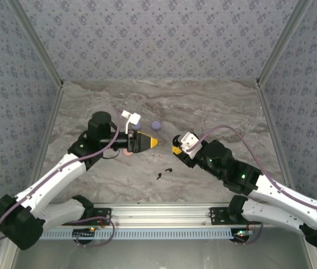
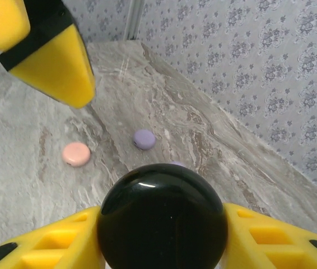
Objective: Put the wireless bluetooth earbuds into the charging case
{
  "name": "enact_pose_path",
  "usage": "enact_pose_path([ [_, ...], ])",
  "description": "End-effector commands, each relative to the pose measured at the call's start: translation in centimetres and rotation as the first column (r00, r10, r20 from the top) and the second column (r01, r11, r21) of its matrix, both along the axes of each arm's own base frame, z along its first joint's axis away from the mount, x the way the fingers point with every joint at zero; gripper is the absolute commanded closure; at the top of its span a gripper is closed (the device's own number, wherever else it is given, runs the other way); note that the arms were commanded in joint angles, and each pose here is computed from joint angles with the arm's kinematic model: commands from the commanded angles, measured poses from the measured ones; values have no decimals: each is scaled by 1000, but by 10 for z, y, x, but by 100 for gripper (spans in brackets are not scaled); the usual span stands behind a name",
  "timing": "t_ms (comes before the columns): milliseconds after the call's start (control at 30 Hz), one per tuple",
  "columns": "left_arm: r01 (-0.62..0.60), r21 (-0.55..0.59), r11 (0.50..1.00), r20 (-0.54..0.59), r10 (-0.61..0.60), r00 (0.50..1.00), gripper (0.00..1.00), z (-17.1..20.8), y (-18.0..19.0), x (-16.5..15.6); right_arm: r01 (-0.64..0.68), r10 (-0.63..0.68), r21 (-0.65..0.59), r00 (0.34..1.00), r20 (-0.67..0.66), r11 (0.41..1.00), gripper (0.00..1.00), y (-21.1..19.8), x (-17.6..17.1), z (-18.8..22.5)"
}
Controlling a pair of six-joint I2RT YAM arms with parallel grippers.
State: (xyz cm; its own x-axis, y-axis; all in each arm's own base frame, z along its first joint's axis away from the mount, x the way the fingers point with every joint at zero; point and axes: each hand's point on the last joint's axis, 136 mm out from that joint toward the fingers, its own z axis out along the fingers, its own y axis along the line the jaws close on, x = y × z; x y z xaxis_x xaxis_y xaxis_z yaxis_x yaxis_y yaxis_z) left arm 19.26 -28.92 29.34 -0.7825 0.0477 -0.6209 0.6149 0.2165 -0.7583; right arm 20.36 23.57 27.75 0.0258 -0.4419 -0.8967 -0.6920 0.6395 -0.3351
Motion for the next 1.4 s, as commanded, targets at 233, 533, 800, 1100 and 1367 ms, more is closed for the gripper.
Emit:
enact_pose_path([
  [233, 73, -40, 997, 92, -69, 993, 27, 19, -37, -8, -10, 18, -98, 997, 76, 995, 50, 3, 4, 4],
  [533, 100, 0, 995, 66, -100, 993, 36, 7, -56, -4, -43, 47, -52, 995, 88, 998, 50, 8, -1, 13],
  [800, 135, 18, 991, 55, -136, 989, 51, 1, -70, -5, -62, 65, -33, 994, 86, 998, 50, 13, -2, 15],
  [1100, 150, 31, 988, 39, -151, 988, 78, -6, -74, -7, -44, 46, -27, 996, 75, 999, 49, 10, 0, 14],
  [1367, 103, 22, 994, 82, -105, 991, 83, -6, -74, 2, -82, 83, 37, 996, -26, 996, 15, 4, -9, 13],
])
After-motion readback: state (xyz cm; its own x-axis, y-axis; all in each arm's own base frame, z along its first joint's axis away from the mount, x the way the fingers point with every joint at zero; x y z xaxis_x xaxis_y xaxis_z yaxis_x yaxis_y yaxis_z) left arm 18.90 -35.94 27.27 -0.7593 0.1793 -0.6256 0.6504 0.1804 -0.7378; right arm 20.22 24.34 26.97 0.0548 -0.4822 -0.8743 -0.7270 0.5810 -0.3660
